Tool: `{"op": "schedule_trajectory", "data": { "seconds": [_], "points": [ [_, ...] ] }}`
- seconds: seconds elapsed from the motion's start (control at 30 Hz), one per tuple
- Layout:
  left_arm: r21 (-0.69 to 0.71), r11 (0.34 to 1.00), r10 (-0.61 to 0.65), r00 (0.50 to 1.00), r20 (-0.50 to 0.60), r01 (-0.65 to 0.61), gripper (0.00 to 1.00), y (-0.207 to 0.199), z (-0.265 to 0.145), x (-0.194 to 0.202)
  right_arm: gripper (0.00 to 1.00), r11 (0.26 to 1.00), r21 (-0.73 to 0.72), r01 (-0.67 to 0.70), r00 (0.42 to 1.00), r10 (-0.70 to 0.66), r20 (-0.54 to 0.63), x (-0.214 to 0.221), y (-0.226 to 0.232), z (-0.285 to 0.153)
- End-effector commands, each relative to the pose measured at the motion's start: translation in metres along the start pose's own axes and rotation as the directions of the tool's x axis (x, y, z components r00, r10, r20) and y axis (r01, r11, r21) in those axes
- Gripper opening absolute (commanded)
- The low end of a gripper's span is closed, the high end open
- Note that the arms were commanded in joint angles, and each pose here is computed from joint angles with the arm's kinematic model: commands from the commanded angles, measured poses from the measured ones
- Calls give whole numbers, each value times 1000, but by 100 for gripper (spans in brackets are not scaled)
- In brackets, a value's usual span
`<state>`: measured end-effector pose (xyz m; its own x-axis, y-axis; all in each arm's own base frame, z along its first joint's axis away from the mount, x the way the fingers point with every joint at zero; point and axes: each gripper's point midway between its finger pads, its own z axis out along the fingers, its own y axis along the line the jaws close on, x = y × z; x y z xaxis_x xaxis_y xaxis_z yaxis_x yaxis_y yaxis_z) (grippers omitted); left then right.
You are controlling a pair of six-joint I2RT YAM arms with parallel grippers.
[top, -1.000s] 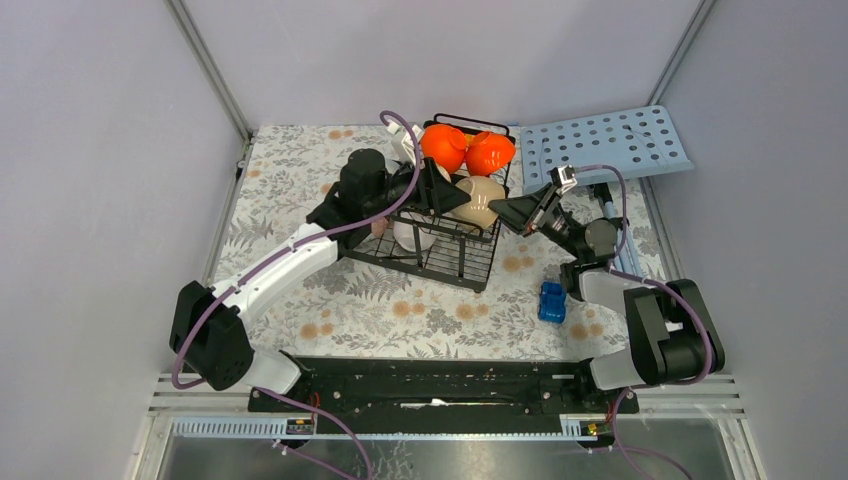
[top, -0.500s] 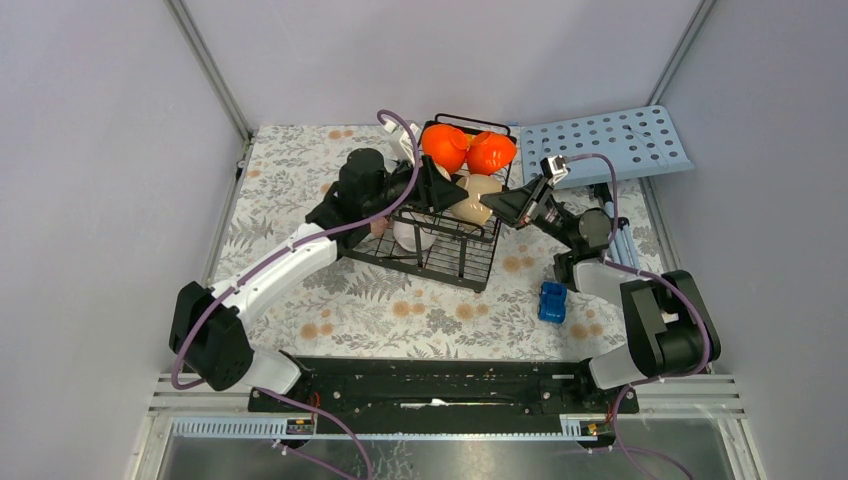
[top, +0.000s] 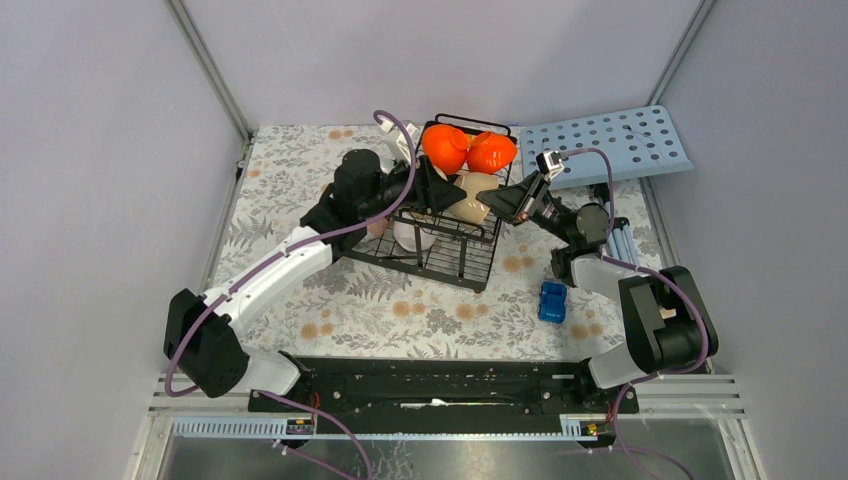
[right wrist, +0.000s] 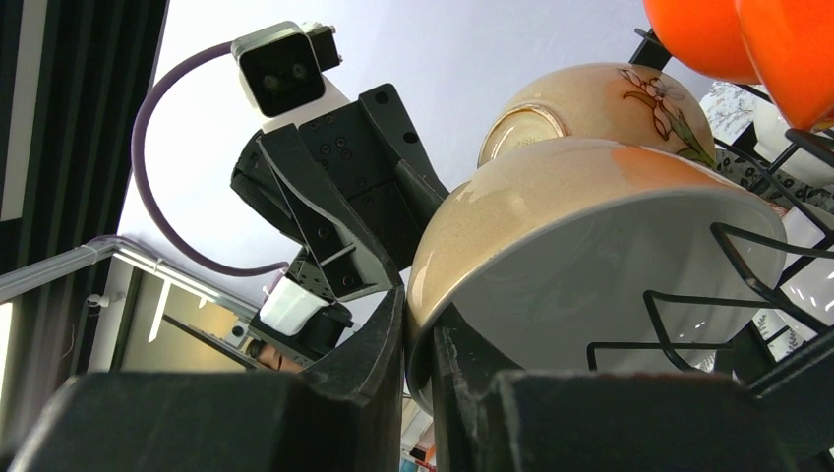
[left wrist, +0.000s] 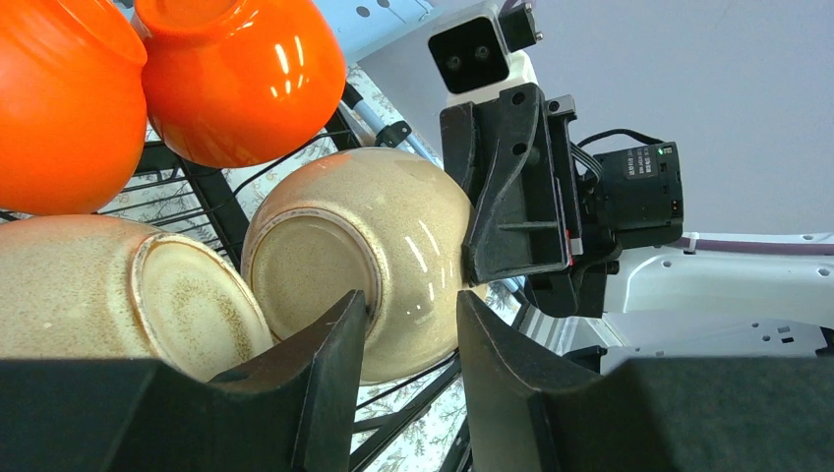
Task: Unload the bowls from the dish rack
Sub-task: Pick up the bowl from the dish rack.
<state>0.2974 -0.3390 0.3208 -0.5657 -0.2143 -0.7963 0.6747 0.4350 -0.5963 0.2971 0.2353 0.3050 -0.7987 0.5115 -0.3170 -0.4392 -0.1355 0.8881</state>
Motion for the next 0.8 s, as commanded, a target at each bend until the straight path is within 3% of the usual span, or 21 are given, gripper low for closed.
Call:
{"op": "schedule_trajectory", "data": {
  "seconds": [0.0,0.77],
  "points": [
    [38,997,61,995,74,-64,43,-24,-11,-26,3,958,-200,203,978,-208,-2,2,56,4],
    [39,992,113,984,135,-119,53,-36,-27,-42,0,931,-260,257,964,-266,1,2,87,6]
  ]
}}
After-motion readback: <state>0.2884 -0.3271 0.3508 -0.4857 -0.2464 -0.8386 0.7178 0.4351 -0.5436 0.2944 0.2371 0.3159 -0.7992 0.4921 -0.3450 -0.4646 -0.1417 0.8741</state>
